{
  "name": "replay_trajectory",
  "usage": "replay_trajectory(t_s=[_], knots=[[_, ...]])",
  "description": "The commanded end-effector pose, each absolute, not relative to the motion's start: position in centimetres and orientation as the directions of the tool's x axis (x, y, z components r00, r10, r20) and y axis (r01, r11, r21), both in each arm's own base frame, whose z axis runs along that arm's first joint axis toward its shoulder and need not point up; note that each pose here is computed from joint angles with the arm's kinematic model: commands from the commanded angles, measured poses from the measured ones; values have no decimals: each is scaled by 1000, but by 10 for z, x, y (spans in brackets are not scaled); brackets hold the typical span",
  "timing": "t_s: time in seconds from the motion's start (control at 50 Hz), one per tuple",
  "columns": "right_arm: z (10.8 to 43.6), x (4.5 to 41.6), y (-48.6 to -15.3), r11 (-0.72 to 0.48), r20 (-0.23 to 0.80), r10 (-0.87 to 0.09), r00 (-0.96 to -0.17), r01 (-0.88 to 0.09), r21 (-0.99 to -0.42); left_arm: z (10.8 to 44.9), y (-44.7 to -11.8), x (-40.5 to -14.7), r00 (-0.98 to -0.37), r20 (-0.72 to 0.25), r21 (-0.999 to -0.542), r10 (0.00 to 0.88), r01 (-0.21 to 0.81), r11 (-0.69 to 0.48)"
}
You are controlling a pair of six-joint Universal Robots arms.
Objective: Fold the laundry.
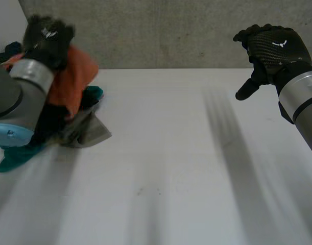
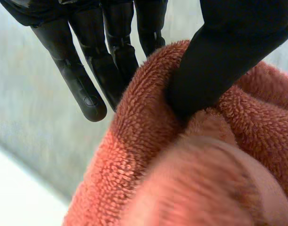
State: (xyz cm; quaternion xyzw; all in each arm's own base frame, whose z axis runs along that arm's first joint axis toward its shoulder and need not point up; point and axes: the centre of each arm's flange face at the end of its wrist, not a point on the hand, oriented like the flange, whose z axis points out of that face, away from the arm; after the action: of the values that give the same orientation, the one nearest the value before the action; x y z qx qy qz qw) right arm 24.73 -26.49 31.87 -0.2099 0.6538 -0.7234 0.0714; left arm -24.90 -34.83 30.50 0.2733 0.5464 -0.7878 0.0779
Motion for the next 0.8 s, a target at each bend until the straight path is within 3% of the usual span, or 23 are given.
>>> replay_trajectory(t_s=[0.02, 0.06, 0.14, 0.2, 0.26, 0.34, 0.4, 0.46, 0.52, 0.54, 0.6, 0.68, 0.74, 0.8], knots=[[324, 244, -267, -150, 212, -363, -907, -168, -974, 315, -266, -341, -786, -438, -849, 437, 201, -490], [326, 240, -270, -152, 212, -349, -913, -169, -974, 286, -245, -373, -726, -437, -869, 531, 187, -459], [328, 232, -276, -154, 211, -322, -923, -169, -974, 229, -212, -411, -621, -432, -895, 654, 209, -393], [329, 228, -279, -154, 211, -307, -928, -171, -973, 192, -196, -424, -565, -429, -903, 705, 245, -353], [329, 223, -283, -150, 212, -296, -931, -173, -973, 177, -190, -428, -547, -429, -903, 719, 265, -337], [329, 223, -284, -153, 216, -317, -923, -175, -973, 184, -191, -424, -572, -428, -904, 700, 267, -334], [328, 222, -286, -151, 219, -338, -915, -178, -973, 210, -199, -412, -623, -427, -903, 655, 252, -349], [323, 223, -286, -132, 243, -365, -899, -208, -969, 241, -219, -384, -703, -416, -903, 576, 244, -354], [315, 224, -280, -71, 301, -403, -864, -298, -952, 252, -235, -353, -757, -400, -910, 516, 259, -324], [307, 223, -275, -19, 340, -431, -836, -368, -929, 249, -238, -340, -770, -389, -917, 506, 271, -292], [289, 221, -268, 70, 395, -494, -775, -488, -870, 238, -236, -326, -776, -364, -931, 515, 289, -222], [250, 220, -250, 217, 399, -638, -658, -651, -727, 206, -232, -308, -772, -305, -944, 558, 324, -68], [234, 220, -249, 264, 364, -659, -658, -656, -707, 193, -231, -310, -745, -279, -946, 605, 323, -38], [212, 220, -249, 299, 328, -650, -685, -628, -719, 169, -232, -320, -676, -247, -941, 694, 338, -6]])
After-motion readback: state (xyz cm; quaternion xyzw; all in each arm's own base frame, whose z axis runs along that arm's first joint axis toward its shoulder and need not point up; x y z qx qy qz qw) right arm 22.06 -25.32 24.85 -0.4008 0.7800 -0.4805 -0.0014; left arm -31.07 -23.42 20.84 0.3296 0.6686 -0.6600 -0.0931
